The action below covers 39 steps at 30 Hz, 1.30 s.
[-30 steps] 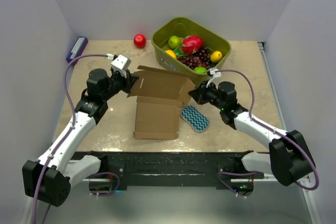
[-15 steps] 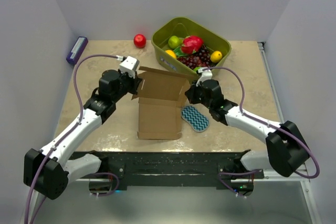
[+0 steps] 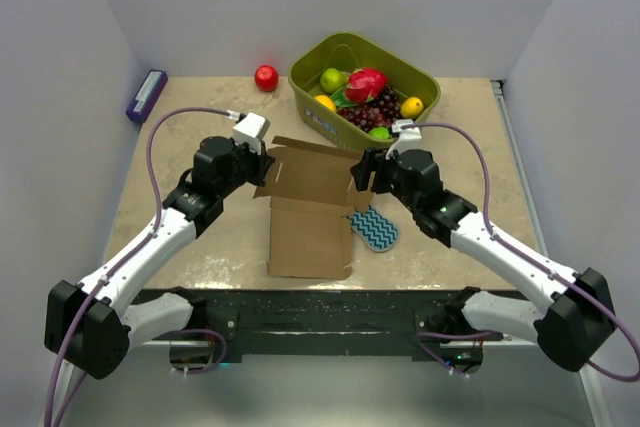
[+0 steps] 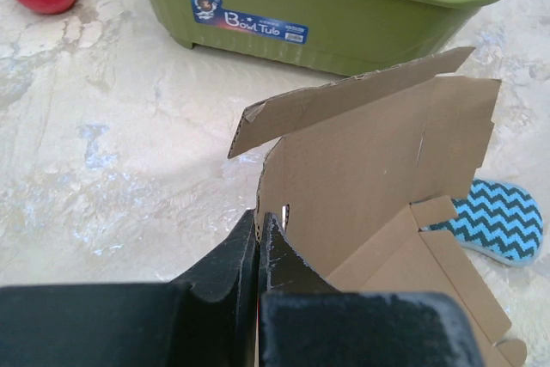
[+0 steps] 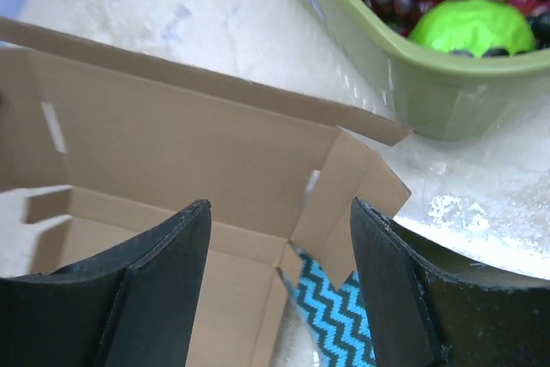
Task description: Fold the paper box
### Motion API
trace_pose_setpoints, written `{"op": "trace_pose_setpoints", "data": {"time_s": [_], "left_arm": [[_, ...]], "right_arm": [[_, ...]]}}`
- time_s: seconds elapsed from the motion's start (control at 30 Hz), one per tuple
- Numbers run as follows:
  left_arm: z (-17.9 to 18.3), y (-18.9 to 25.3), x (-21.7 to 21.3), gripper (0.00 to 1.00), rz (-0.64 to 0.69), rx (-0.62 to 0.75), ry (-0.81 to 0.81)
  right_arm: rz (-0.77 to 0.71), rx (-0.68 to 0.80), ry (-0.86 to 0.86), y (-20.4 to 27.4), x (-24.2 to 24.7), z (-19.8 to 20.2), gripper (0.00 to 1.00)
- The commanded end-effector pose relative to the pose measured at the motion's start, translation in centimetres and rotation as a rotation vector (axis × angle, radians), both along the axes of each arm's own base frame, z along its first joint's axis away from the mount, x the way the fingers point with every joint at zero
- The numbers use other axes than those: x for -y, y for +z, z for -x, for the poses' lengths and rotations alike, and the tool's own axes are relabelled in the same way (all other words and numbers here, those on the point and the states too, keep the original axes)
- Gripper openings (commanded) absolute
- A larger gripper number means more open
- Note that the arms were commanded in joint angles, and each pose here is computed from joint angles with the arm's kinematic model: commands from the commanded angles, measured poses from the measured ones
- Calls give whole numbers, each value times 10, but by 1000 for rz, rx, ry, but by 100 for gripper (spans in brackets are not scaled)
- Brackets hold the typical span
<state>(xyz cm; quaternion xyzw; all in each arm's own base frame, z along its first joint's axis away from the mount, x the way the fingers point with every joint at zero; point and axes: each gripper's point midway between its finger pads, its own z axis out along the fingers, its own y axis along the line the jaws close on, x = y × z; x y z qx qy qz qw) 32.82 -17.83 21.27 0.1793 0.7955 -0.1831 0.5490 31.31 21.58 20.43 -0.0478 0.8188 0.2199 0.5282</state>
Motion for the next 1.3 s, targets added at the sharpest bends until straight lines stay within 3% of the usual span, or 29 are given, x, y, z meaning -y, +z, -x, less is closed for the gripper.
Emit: {"op": "trace_pose_setpoints", "data": {"time_s": [0.0,0.3,0.6,1.27], "left_arm": [[3,17,12,0,59,46,-47],[3,15,14,0,68,37,-52],[3,16,13,0,64,41,-52],[6,21,13,0,70,54,-63]], "right_arm": [[-79,24,65,33,-26,22,68],[-258,-48,352,31,-142,73,59],[-378,-105,484,29,-208,81,54],[-195,-212,337,-40,-207,55,33]]}}
